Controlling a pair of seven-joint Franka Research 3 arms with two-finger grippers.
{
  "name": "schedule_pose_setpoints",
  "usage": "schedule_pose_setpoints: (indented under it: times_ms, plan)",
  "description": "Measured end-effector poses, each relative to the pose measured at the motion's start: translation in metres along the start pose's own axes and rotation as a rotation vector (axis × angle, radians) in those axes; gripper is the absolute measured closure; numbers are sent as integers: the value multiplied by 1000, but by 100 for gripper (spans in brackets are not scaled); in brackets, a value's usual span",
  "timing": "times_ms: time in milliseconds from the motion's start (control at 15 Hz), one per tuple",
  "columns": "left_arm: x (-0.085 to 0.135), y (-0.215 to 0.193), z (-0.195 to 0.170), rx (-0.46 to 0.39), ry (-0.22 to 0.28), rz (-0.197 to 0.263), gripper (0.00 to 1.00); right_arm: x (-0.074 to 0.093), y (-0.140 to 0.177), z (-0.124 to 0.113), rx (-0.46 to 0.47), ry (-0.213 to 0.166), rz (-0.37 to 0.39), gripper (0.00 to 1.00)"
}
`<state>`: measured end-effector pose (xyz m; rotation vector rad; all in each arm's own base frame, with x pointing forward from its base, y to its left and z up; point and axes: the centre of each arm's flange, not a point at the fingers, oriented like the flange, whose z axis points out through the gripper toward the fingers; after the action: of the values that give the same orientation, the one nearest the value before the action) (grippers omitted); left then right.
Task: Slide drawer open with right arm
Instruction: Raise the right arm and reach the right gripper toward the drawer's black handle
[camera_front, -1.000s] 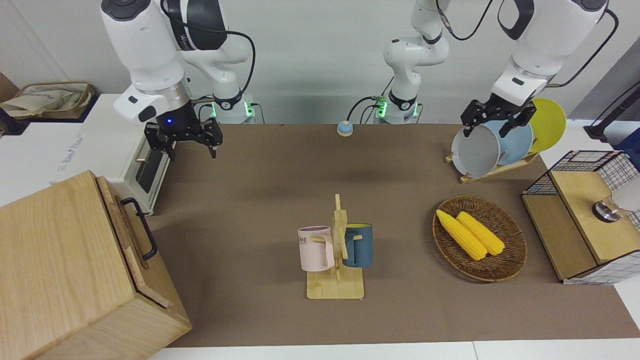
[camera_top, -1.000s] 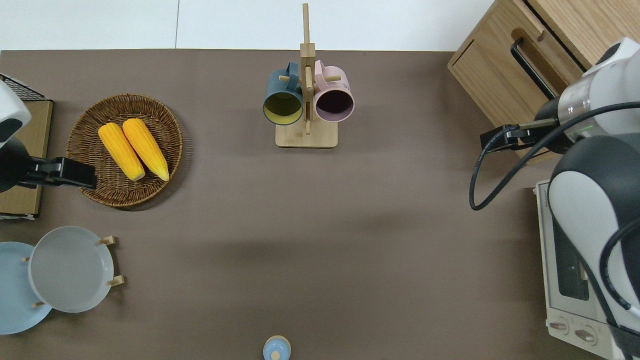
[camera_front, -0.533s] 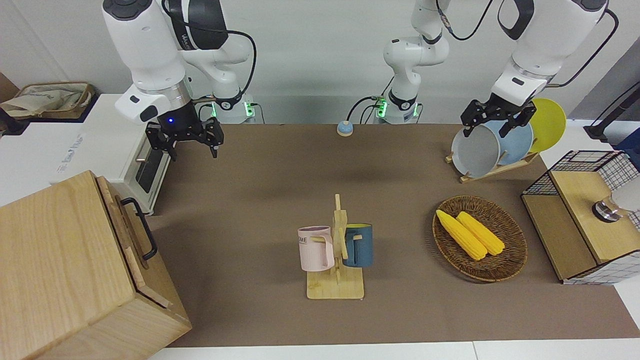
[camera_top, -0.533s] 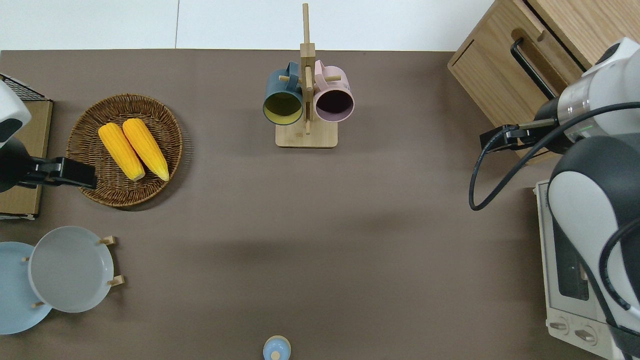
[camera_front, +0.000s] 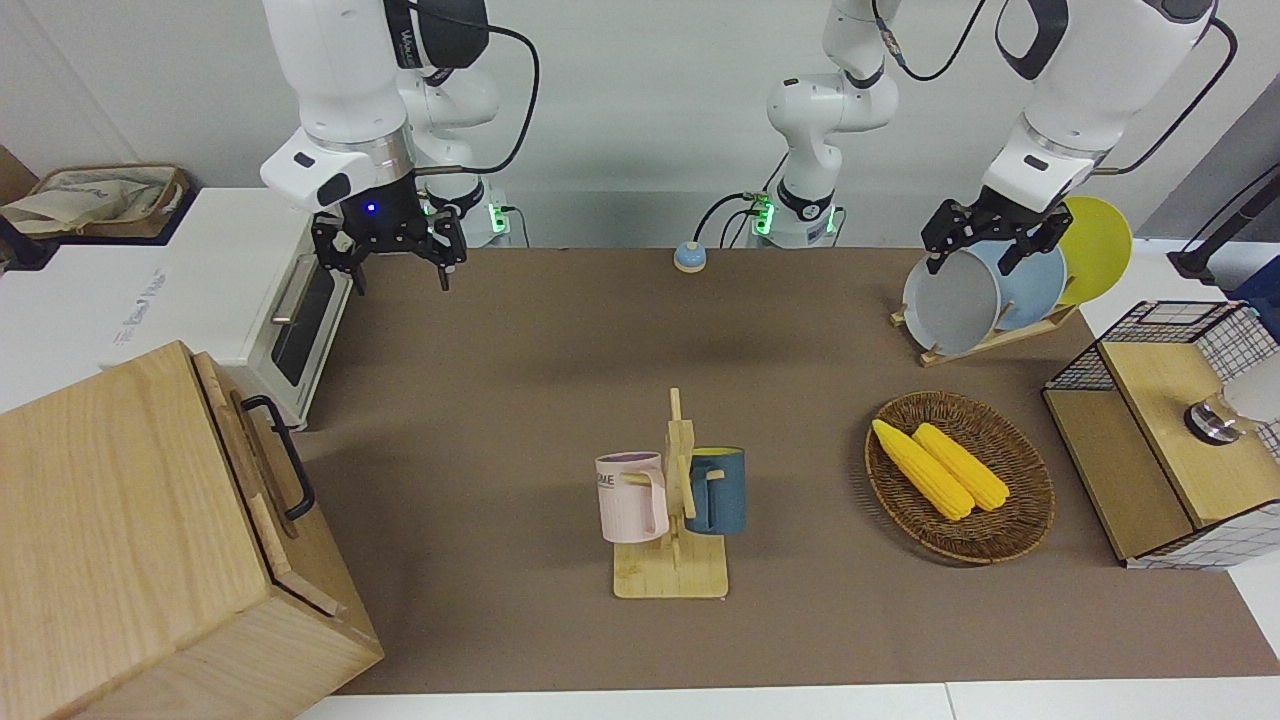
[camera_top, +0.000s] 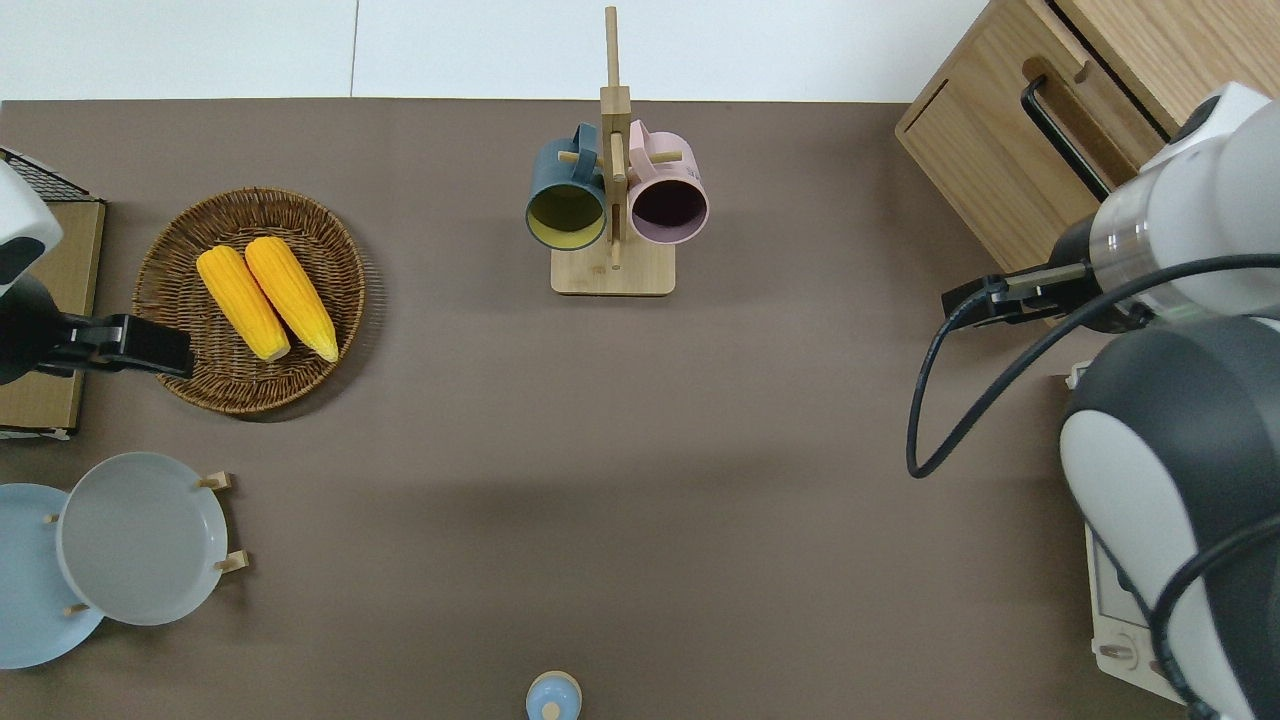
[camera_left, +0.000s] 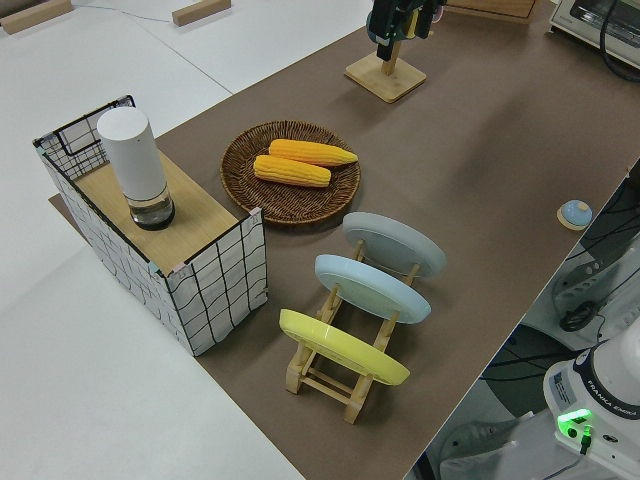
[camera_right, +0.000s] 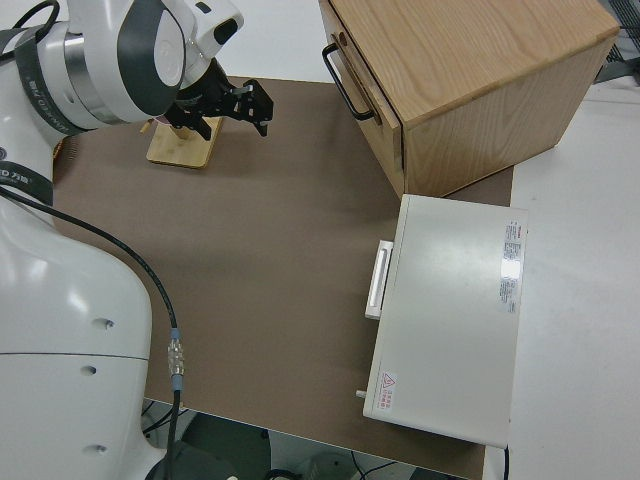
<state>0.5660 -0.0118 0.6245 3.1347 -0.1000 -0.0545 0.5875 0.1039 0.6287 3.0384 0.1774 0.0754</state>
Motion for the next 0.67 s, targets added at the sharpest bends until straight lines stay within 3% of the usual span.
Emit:
schedule_pose_setpoints:
  times_ms: [667]
  plan:
    - [0,0,0,0,0,0,0,-19,-107,-3,-349,43,15,1]
